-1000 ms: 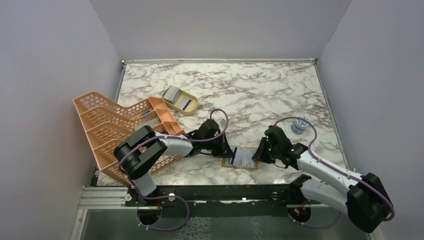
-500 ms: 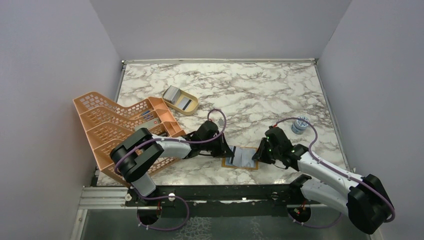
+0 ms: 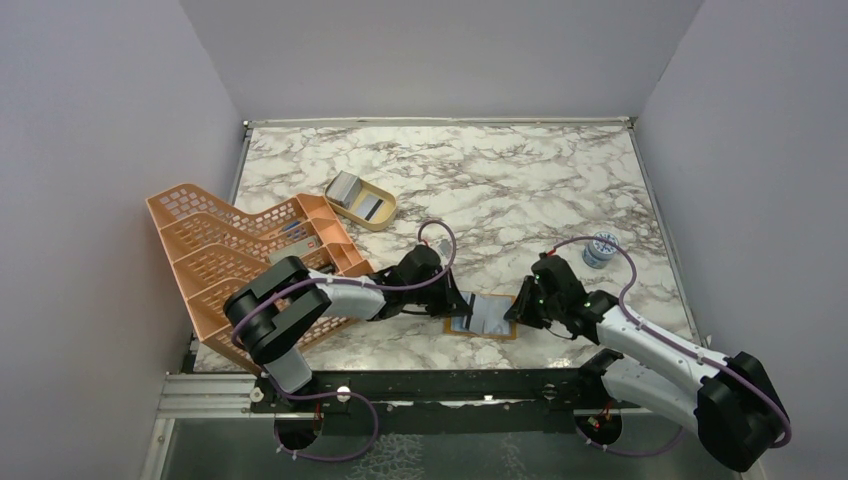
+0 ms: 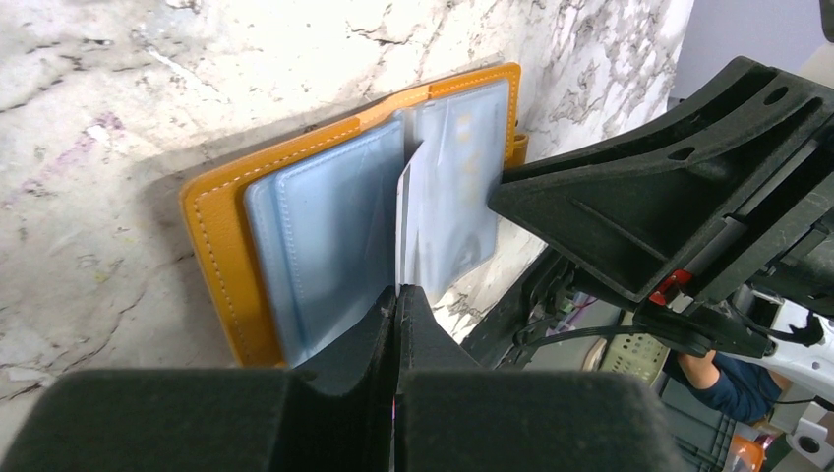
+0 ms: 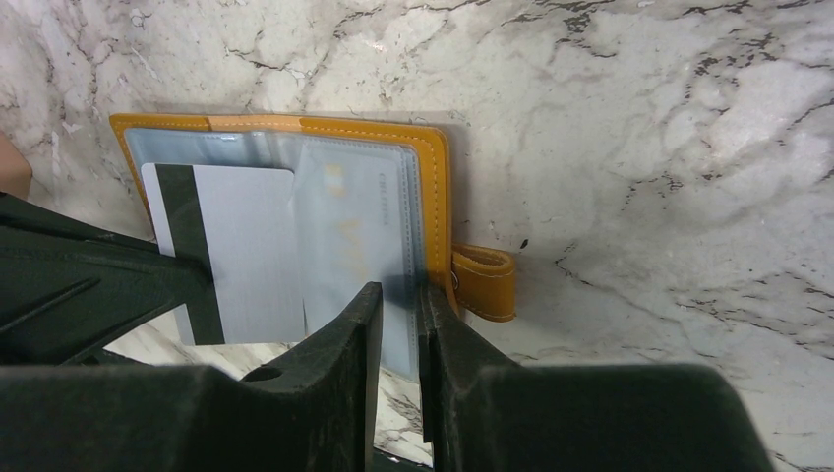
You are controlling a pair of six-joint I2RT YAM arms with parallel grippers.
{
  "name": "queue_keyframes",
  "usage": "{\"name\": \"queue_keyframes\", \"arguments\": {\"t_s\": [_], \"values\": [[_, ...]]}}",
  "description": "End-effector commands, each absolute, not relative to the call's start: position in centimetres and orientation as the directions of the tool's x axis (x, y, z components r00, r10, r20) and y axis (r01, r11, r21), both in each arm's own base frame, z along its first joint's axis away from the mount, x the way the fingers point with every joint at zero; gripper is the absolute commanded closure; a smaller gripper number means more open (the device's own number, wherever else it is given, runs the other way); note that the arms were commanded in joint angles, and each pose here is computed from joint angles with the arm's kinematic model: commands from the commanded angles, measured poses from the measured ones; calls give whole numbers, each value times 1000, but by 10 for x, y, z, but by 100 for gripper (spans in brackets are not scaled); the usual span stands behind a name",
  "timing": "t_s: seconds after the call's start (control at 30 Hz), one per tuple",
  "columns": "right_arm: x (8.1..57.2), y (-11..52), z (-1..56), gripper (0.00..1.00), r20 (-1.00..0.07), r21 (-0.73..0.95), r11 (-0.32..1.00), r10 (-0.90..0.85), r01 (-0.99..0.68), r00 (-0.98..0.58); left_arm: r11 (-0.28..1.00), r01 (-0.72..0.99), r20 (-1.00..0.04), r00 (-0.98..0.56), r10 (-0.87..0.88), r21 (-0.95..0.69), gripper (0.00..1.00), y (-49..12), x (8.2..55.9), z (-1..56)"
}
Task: Put the credit cards into the card holder
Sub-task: Insert the credit card into the card holder.
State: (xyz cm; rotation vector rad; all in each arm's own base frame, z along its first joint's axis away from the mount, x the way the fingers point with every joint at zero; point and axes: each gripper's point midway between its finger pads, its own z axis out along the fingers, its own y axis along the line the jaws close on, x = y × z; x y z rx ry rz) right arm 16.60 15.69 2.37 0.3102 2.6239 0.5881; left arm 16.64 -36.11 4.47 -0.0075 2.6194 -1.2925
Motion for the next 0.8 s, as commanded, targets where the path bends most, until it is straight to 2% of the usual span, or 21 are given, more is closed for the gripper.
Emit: {"name": "queue_keyframes", "arguments": {"t_s": [0.0,0.77], "values": [[156,152,14,81,-338,431,893,295,131,-894,615,94,-212,-970,-122,-783,100,-369,167,40],[152,153,13,83,-328,442,887,297,132,-897,648,40,-221,-955,-200,-761,100,-369,173,28]]}}
